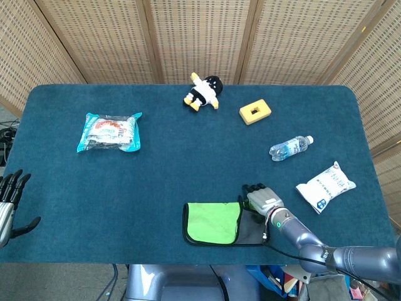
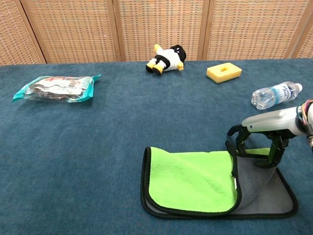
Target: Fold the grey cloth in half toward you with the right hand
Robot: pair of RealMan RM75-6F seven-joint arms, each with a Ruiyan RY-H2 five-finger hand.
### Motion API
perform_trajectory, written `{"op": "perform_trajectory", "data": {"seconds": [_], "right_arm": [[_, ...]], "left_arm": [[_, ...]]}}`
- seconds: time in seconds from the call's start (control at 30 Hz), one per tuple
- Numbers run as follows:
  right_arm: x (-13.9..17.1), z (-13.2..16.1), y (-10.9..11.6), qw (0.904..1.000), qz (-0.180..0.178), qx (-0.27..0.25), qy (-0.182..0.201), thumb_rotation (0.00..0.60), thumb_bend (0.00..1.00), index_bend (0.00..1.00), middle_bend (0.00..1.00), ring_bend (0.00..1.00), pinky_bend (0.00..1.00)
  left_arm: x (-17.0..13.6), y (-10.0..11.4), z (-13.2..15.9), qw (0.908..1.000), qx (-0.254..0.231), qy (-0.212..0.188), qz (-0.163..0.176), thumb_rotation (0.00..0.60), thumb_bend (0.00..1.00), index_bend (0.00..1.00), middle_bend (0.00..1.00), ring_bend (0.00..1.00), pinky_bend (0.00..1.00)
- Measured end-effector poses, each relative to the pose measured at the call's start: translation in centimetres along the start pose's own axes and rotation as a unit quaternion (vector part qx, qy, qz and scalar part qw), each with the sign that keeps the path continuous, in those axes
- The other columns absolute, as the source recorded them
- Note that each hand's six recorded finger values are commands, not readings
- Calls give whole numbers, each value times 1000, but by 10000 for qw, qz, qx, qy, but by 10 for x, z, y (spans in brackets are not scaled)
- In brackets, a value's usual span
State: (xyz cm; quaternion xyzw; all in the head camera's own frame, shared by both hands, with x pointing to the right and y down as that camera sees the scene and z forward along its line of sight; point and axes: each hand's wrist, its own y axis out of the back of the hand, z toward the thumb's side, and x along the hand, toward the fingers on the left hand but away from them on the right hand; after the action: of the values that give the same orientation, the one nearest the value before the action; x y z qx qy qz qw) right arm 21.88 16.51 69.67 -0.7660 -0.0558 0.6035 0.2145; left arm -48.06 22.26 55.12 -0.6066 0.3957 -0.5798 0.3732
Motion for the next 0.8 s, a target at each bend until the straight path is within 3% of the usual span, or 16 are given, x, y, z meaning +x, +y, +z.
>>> {"op": "perform_trajectory", "data": {"seconds": [0.23, 0.47, 0.8], "right_arm": [[0, 1, -1, 9999, -93, -55, 79, 600, 490, 624, 0, 0, 0], [4, -2, -2, 9996, -159, -73, 199, 600, 489, 647, 0, 0, 0], [25, -15, -11, 9982, -240, 321, 450, 600, 489, 656, 0, 0, 0]], "left_arm": [[0, -1, 1, 10000, 14, -4, -9, 600, 226, 0, 0, 0, 0], [0, -1, 1, 10000, 15, -1, -16, 600, 225, 0, 0, 0, 0], [0, -2, 2, 10000, 15, -23, -24, 600, 225, 0, 0, 0, 0]]}}
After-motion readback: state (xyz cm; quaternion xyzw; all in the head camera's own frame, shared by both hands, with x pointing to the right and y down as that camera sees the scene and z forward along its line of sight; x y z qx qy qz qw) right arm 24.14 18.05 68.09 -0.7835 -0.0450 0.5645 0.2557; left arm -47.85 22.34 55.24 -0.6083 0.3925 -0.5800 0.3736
